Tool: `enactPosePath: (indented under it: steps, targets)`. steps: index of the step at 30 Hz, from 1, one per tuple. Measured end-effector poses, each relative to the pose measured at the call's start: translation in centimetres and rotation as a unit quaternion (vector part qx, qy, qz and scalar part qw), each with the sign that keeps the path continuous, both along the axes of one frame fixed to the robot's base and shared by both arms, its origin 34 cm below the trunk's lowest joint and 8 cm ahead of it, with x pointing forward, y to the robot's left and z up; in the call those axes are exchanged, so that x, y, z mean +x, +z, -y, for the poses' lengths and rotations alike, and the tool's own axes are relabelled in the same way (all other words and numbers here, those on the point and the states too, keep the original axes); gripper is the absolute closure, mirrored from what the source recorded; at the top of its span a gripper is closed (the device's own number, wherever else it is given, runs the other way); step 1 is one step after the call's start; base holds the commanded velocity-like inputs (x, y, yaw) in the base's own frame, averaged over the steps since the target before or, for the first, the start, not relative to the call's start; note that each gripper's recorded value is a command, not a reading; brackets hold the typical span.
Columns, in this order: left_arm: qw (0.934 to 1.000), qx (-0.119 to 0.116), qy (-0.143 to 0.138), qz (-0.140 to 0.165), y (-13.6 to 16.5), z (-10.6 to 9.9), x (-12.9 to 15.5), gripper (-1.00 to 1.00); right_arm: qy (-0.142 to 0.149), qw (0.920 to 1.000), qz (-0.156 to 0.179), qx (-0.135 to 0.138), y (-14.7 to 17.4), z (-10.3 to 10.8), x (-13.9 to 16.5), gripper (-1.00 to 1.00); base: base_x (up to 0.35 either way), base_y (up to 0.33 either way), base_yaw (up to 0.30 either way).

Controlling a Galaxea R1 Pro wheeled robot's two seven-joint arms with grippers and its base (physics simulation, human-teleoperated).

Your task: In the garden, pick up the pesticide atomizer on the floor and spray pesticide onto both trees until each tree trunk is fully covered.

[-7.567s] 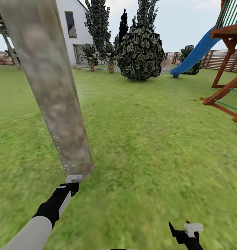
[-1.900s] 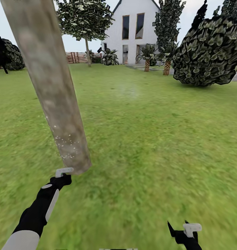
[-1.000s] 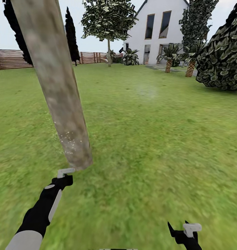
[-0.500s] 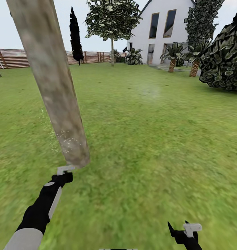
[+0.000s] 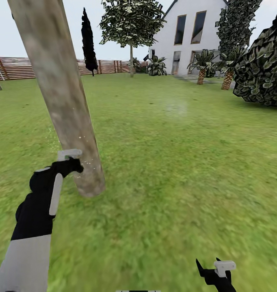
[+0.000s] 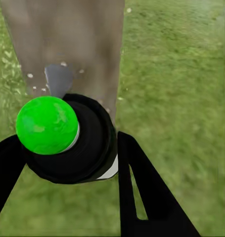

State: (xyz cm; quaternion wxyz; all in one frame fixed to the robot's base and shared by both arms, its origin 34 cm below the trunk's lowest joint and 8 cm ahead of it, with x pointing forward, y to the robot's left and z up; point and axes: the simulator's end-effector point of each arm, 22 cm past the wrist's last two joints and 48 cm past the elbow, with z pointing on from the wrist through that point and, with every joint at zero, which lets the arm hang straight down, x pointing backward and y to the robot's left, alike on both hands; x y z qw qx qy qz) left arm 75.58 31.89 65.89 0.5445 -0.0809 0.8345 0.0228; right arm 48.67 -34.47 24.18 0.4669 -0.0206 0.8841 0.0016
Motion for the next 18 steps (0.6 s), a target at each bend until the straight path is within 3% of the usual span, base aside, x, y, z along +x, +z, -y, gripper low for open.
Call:
enactPosePath:
  steps: [2,5,8,10,12,15,16,17,18]
  targets:
    - [1.0,-0.003,-0.001,0.007,1.9,0.4,0.8,1.0,0.001,1.0,0.0,0.0,0.0,0.0,0.0,-1.0,0.0,0.0,0.0]
    - [0.9999,0.007,0.01,0.005,2.3,-1.0,0.8,1.0,0.001,1.0,0.0,0.0,0.0,-0.1,0.0,-1.0,0.0,0.0,0.0]
    - [0.9989,0.035,0.031,-0.009,1.7,-4.5,0.5,1.0,0.001,1.0,0.0,0.0,0.0,-0.1,0.0,-1.0,0.0,0.0,0.0]
    - [0.9982,0.04,0.036,-0.027,0.2,-5.5,0.4,1.0,0.001,1.0,0.0,0.001,0.0,-0.1,0.0,-1.0,0.0,0.0,0.0]
    - [0.9988,0.031,0.015,-0.035,-0.6,-3.4,0.7,1.0,0.001,1.0,-0.001,0.001,0.0,-0.1,0.0,-1.0,0.0,0.0,0.0]
    - [0.9966,0.044,-0.029,-0.064,-1.4,1.1,0.8,1.0,0.001,1.0,-0.001,0.001,0.0,-0.2,0.0,-1.0,0.0,0.0,0.0]
    - [0.9959,0.05,-0.032,-0.068,-1.4,1.4,0.7,1.0,0.001,1.0,-0.001,0.001,0.0,-0.2,0.0,-1.0,0.0,0.0,0.0]
    - [0.9959,0.06,-0.022,-0.065,-0.5,0.3,1.0,1.0,0.001,1.0,0.0,0.001,0.0,-0.2,0.0,-1.0,0.0,0.0,0.0]
    - [0.9968,0.055,-0.011,-0.057,0.5,-0.7,1.3,1.0,0.001,1.0,0.0,0.001,0.0,-0.2,0.0,-1.0,0.0,0.0,0.0]
